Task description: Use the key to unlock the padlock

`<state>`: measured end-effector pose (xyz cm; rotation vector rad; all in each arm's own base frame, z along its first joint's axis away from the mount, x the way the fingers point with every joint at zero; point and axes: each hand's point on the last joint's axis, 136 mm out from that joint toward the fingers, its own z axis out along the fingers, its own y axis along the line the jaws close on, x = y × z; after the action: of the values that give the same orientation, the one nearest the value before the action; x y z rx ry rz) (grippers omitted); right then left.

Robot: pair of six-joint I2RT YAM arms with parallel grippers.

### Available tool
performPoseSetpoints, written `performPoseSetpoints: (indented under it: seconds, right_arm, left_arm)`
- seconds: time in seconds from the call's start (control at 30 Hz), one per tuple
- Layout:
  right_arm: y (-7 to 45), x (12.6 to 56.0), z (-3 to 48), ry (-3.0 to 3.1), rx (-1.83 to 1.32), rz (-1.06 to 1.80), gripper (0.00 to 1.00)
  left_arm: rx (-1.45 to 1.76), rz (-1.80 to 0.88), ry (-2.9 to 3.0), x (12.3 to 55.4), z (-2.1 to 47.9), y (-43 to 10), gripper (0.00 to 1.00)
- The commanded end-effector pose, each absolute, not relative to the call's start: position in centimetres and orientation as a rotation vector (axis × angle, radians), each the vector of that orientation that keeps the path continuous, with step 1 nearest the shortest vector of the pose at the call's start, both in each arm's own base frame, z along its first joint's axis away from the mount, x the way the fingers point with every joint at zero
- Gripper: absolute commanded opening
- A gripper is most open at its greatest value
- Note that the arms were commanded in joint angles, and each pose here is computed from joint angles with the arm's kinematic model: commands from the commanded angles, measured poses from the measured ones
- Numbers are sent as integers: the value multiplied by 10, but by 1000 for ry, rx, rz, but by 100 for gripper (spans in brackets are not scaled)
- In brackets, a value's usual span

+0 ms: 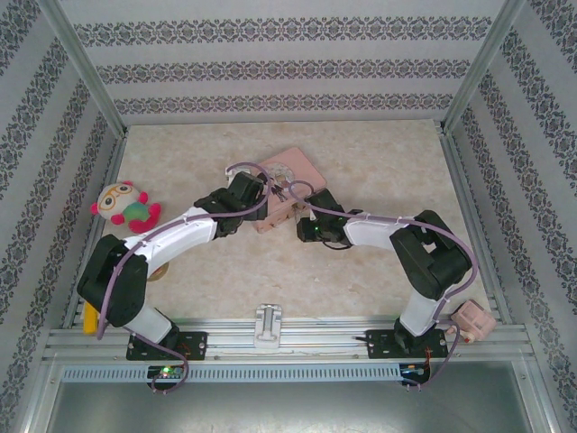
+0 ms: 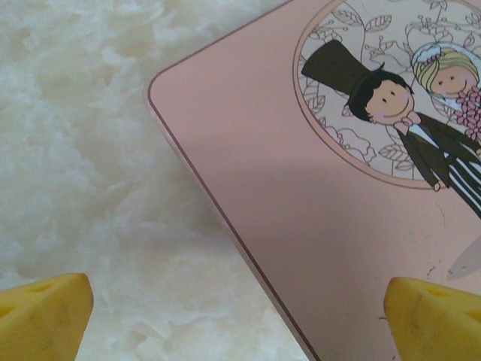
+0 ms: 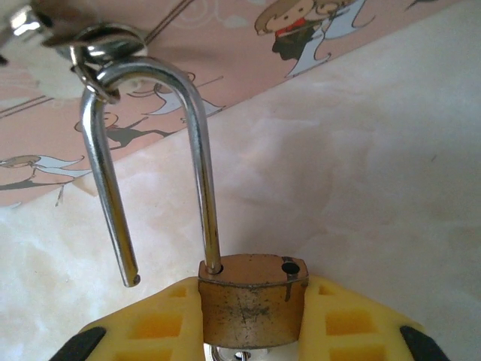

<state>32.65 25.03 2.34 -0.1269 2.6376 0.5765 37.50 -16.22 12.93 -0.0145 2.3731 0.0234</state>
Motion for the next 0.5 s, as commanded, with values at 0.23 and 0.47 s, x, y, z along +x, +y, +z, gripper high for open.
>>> performPoseSetpoints:
  seconds: [0.23, 0.47]
  right_arm:
    - [285, 325, 31, 2613, 17, 876, 0]
    - [288, 330, 32, 2592, 71, 970, 0]
  left_arm:
    - [33, 7, 2402, 373, 110, -174, 99]
    - [48, 38, 2434, 373, 101, -174, 99]
